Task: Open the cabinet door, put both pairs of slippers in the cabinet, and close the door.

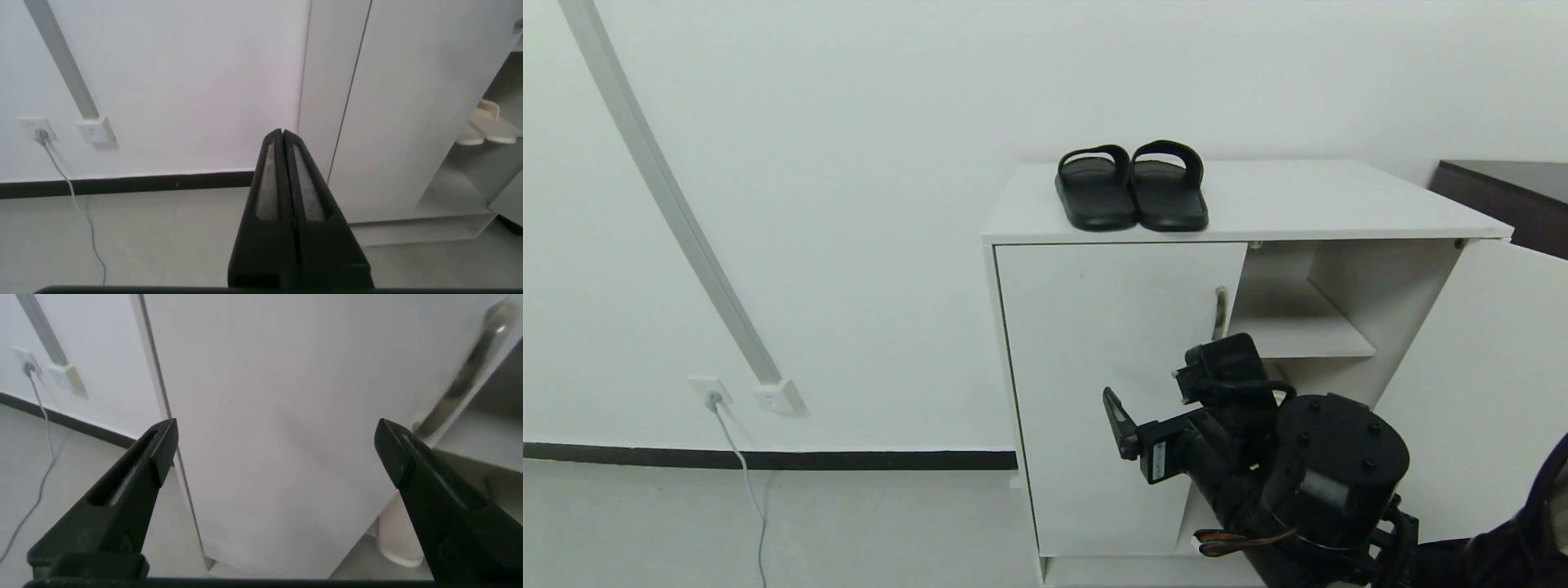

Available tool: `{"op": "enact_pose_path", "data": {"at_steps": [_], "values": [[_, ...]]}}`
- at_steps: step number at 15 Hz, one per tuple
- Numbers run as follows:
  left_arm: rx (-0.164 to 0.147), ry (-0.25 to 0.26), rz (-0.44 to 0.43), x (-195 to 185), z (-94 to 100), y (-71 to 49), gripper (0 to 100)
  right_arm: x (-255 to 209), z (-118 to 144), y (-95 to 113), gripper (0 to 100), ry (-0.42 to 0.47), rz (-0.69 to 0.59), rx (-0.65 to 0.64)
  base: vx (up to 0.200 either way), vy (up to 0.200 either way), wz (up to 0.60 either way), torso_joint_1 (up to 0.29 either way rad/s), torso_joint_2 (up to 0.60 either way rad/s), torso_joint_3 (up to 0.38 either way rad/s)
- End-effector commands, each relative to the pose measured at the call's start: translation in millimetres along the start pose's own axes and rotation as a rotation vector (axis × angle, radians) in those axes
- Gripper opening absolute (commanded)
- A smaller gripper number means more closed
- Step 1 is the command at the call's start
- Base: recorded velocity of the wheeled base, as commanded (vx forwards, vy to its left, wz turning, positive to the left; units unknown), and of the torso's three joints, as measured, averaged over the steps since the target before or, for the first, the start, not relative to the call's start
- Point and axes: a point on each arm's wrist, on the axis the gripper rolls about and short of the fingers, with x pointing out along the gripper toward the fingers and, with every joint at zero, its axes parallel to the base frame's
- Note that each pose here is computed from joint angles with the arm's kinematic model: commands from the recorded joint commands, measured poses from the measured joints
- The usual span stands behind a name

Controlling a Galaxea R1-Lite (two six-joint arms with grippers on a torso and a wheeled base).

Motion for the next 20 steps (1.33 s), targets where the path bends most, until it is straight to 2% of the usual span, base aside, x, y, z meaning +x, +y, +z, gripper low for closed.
{"op": "enact_pose_path", "data": {"at_steps": [1, 10, 20], "values": [[0.000, 0.002, 0.001, 0.1, 0.0, 0.0, 0, 0.3, -0.9, 0.4, 100, 0.002, 0.001, -0.002, 0.000, 0.000, 0.00, 0.154, -0.47, -0.325], [0.000, 0.002, 0.001, 0.1, 0.0, 0.0, 0, 0.3, -0.9, 0.4, 100, 0.002, 0.001, -0.001, 0.000, 0.000, 0.00, 0.179, -0.49, -0.319], [0.000, 0.002, 0.001, 0.1, 0.0, 0.0, 0, 1.1, -4.7, 0.7, 100, 0.010, 0.010, -0.001, 0.000, 0.000, 0.00, 0.240, -0.56, -0.325]]}}
